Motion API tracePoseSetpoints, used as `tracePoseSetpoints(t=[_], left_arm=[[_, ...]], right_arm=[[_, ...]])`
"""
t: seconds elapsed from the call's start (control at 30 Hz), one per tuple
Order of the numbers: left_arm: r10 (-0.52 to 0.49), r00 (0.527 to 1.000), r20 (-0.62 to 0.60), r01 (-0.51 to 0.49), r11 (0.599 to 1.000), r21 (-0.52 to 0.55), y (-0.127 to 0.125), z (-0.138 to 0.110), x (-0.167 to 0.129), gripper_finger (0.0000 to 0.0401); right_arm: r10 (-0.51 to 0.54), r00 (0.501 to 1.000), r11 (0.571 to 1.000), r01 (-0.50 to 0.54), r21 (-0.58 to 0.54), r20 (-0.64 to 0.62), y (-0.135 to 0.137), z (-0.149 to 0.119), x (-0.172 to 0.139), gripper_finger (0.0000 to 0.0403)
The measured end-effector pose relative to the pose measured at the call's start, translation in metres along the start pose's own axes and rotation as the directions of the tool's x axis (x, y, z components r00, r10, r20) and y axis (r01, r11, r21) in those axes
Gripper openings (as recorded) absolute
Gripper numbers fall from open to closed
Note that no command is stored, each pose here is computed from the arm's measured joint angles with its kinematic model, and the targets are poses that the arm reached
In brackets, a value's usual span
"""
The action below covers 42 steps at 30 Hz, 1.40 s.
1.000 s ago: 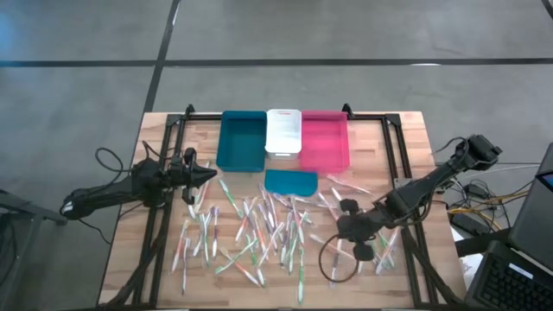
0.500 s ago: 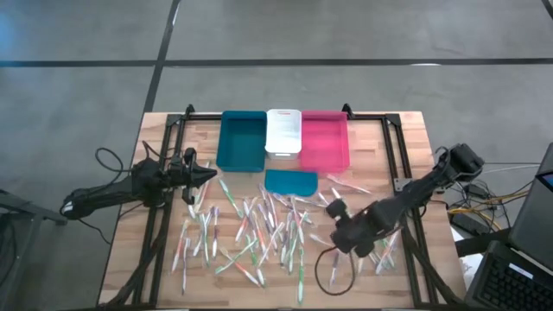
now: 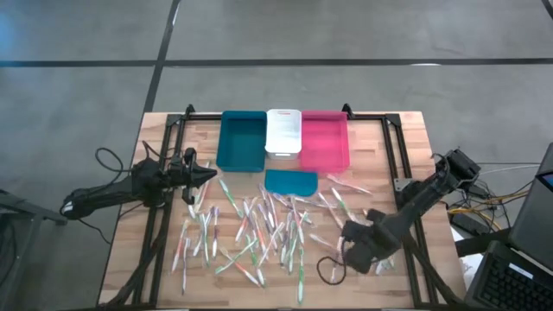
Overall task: Pick & Place Toothbrushes
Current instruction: Put the purple toothbrush into the pink bin
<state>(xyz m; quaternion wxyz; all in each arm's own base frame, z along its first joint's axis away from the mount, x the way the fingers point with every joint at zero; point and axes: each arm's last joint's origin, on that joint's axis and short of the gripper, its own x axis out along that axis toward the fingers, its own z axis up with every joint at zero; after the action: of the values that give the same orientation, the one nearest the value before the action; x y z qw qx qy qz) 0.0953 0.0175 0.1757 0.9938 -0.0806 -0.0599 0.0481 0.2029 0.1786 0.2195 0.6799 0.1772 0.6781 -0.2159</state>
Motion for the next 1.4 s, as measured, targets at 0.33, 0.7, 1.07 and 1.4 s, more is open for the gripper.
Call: tracePoseSetpoints(t=[0.33,0.7,1.07,1.4], left_arm=[[0.000,1.000,0.000,0.000,1.000,0.000,0.000,0.000,0.000,0.0026],[0.000,1.000,0.000,0.000,1.000,0.000,0.000,0.000,0.000,0.0026],[0.000,1.000,0.000,0.000,1.000,0.000,0.000,0.000,0.000,0.0026],[0.000,1.000,0.000,0.000,1.000,0.000,0.000,0.000,0.000,0.0026]], right_arm=[[-0.008,1.000,0.973,0.002,0.230,0.024,0.001,-0.020,0.019,0.0073],[-0.024,0.998,0.953,0.007,0.301,0.053,-0.009,-0.019,0.045,0.0177],[-0.056,0.996,0.937,0.029,0.348,0.066,-0.019,-0.019,0.063,0.0185],[0.026,0.996,0.935,-0.055,0.351,0.087,-0.011,-0.018,0.064,0.0141]])
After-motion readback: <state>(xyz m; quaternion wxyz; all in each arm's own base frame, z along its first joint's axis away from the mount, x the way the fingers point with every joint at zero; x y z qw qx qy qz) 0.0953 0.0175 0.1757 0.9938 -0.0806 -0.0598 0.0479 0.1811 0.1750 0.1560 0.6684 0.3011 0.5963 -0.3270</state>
